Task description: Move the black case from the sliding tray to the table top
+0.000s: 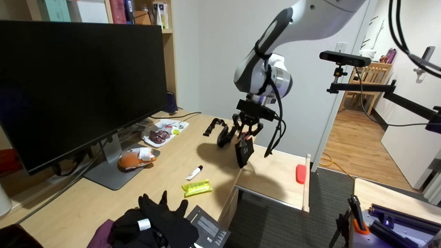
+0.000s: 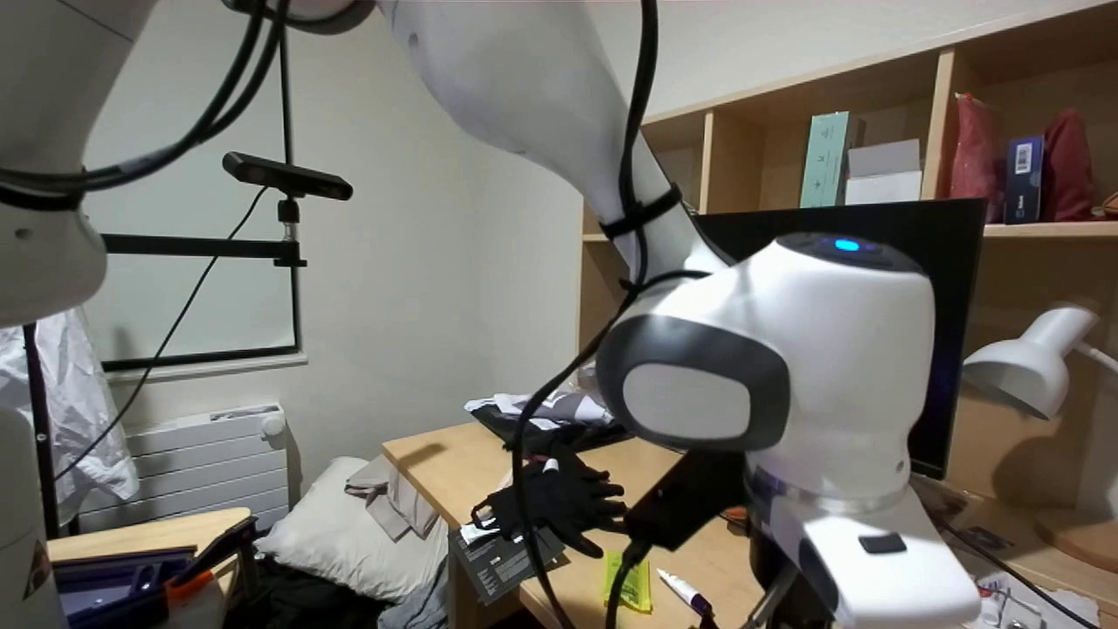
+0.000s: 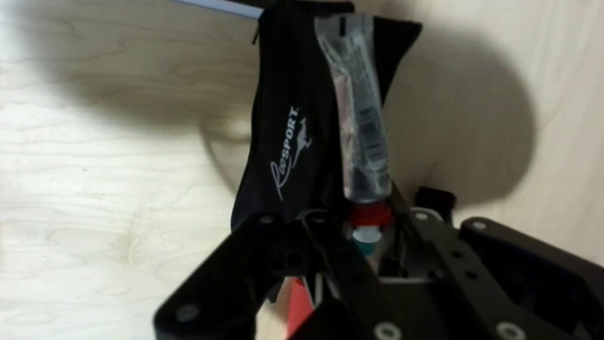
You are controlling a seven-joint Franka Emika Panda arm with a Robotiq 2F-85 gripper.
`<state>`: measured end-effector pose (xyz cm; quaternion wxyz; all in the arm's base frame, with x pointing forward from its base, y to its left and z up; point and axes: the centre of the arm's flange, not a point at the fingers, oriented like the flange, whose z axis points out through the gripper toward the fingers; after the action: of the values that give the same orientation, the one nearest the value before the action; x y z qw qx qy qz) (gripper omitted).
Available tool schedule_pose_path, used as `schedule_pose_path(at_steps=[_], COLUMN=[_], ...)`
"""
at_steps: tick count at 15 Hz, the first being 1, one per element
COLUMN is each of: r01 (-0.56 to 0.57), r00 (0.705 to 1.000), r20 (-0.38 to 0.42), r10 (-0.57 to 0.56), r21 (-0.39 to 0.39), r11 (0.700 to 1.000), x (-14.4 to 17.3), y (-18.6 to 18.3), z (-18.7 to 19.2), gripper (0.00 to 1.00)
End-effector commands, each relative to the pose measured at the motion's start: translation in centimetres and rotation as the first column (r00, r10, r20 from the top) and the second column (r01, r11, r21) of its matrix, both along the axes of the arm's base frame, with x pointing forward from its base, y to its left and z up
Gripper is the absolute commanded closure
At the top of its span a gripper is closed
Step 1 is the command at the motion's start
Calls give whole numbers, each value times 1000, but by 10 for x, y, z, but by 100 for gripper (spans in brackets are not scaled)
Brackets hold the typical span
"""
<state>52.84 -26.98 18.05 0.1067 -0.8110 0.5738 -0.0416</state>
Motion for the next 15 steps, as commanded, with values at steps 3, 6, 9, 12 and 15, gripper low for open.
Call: schedule_pose_path(at_steps=[3, 6, 9, 12, 15], r01=[76, 107, 131, 165, 163], r00=[990, 987, 986, 986, 987], r20=[115, 117, 106, 41, 11], r10=[-81, -109, -129, -163, -162], r21=[45, 21, -13, -61, -113], r11=[996, 994, 991, 984, 980], x=[19, 44, 61, 72, 78], y=[37, 46, 52, 51, 48], z=[62, 43, 17, -11, -32], gripper=[89, 89, 89, 89, 89])
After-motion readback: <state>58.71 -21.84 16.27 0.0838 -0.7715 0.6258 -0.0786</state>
